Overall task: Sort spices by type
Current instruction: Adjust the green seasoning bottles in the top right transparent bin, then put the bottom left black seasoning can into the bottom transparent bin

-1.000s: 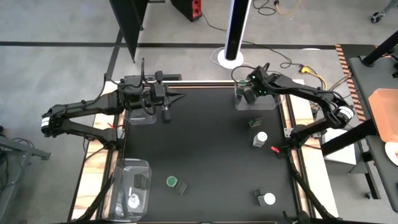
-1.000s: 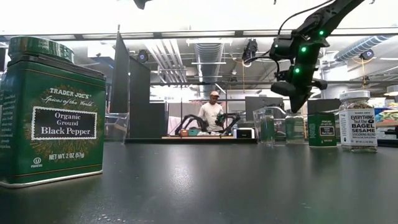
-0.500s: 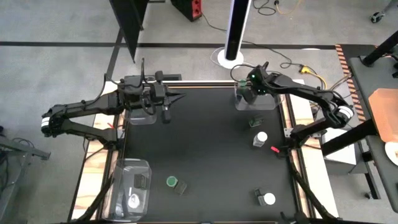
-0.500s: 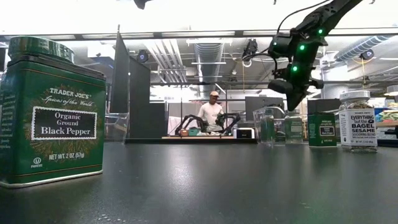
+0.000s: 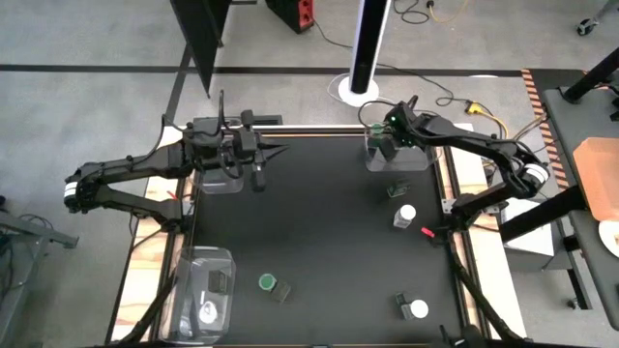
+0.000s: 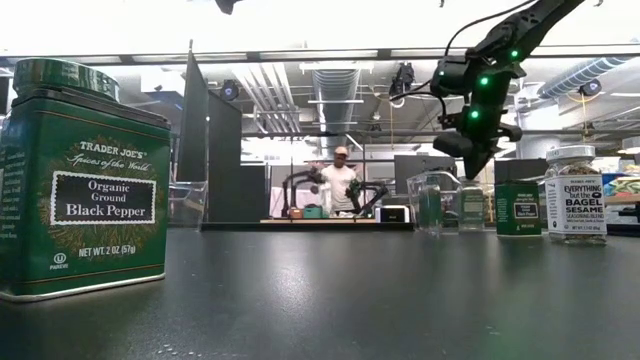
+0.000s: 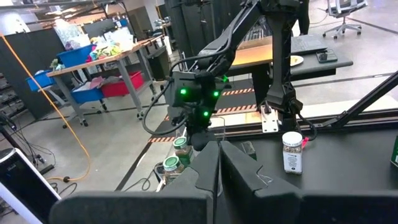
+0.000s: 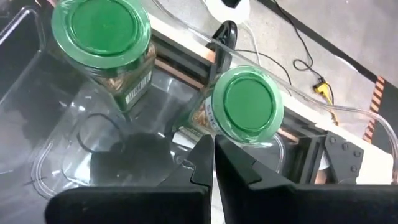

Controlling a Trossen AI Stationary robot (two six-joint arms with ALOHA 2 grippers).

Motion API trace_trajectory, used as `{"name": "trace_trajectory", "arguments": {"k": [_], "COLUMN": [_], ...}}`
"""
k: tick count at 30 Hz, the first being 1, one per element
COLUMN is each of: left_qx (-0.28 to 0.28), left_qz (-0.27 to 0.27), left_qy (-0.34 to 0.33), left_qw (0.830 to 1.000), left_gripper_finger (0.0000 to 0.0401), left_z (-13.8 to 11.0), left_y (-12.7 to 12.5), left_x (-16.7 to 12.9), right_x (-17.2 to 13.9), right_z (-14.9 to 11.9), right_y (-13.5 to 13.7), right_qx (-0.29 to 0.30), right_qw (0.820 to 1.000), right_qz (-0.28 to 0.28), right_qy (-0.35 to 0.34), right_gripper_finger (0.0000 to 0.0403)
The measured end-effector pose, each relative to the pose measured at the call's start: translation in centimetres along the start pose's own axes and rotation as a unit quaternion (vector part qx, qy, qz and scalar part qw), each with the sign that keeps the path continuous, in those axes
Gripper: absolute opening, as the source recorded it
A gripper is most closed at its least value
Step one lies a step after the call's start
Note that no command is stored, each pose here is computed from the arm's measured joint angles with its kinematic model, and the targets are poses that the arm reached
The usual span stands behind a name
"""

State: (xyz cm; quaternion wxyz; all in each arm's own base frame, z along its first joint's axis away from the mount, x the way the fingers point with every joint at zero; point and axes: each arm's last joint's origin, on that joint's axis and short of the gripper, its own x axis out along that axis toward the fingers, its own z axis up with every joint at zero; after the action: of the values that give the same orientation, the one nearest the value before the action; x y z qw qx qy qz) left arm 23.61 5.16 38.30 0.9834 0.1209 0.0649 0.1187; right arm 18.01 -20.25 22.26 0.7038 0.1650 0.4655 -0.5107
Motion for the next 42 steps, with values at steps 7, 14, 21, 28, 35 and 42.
{"name": "trace_trajectory", "arguments": {"k": [7, 14, 21, 28, 35, 42], "left_qx": [0.000, 0.000, 0.000, 0.010, 0.011, -0.006], "left_qz": [0.000, 0.000, -0.002, 0.000, 0.001, -0.001], "left_qy": [-0.001, -0.001, 0.009, -0.001, -0.003, 0.000], "left_qw": [1.000, 1.000, 1.000, 1.000, 1.000, 1.000], "left_gripper_finger": [0.0000, 0.0000, 0.0000, 0.0000, 0.0000, 0.0000], "left_z": [0.0, 0.0, -0.4, -0.5, -0.4, -0.5], "left_y": [0.0, 0.0, -0.1, -0.2, -0.2, -0.2], "left_x": [0.0, 0.0, 0.8, 1.5, 1.5, 1.5], "right_x": [0.2, 0.1, 0.1, 0.2, 0.2, -0.8], "right_z": [0.0, -0.7, -0.3, -0.1, 0.0, -1.5], "right_y": [-0.3, -0.4, -0.5, -0.8, -0.8, 0.0], "right_qx": [0.001, -0.002, -0.011, -0.026, -0.020, -0.013], "right_qw": [1.000, 0.999, 0.999, 0.998, 0.999, 0.998], "right_qz": [-0.004, -0.005, -0.028, -0.050, -0.048, -0.039], "right_qy": [0.006, 0.036, 0.015, 0.004, -0.001, 0.050], "right_gripper_finger": [0.0009, 0.0009, 0.0009, 0.0009, 0.0009, 0.0009]}}
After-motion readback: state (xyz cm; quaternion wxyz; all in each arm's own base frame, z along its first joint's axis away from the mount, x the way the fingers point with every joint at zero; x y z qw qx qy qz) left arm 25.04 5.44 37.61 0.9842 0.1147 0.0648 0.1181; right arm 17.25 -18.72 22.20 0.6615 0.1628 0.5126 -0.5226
